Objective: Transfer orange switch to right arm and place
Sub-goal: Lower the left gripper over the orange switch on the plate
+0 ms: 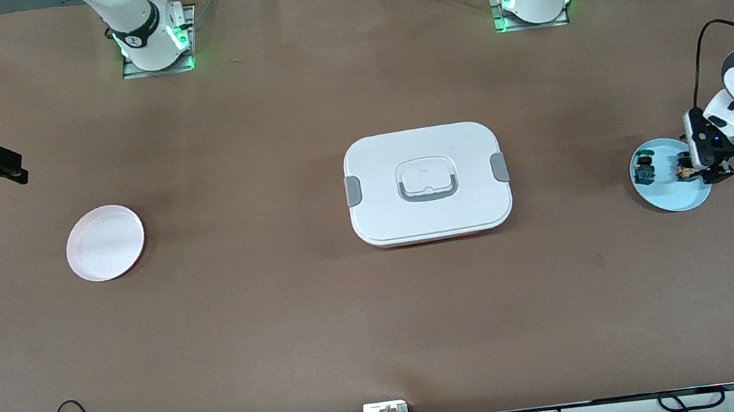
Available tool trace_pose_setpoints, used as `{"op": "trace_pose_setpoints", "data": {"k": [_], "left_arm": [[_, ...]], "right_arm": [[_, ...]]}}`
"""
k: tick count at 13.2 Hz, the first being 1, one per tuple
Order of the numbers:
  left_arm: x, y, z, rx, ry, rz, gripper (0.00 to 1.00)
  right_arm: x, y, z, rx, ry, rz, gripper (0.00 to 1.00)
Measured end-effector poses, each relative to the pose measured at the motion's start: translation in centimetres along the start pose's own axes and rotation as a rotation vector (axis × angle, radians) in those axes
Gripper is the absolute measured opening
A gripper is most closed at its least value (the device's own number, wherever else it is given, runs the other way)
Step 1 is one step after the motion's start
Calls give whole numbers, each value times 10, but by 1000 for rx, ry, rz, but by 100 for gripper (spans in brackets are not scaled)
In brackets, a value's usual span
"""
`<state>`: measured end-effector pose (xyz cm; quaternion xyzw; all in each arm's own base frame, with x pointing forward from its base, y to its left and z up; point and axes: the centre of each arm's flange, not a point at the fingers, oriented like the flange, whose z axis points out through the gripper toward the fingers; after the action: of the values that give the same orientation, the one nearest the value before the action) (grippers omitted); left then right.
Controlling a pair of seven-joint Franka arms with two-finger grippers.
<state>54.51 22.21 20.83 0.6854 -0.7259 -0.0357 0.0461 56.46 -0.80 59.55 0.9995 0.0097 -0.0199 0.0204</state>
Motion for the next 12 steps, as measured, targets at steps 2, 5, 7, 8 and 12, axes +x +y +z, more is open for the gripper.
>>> {"op": "trace_pose_setpoints", "data": {"k": [2, 5, 7, 8, 12], "left_arm": [[3, -5, 7, 7, 0, 44, 100], [0, -7, 16, 4, 4, 72, 100], [-1, -8, 16, 7, 2, 74, 100], [-2, -9, 16, 8, 2, 74, 100], [-5, -12, 18, 9, 2, 91, 100]], "right_arm": [[0, 1, 0, 0, 0, 1, 100], [1, 1, 1, 0, -3, 1, 100], [1, 0, 2, 0, -3, 1, 100], [1, 1, 2, 0, -3, 1, 100], [1, 1, 1, 0, -2, 1, 100]]}}
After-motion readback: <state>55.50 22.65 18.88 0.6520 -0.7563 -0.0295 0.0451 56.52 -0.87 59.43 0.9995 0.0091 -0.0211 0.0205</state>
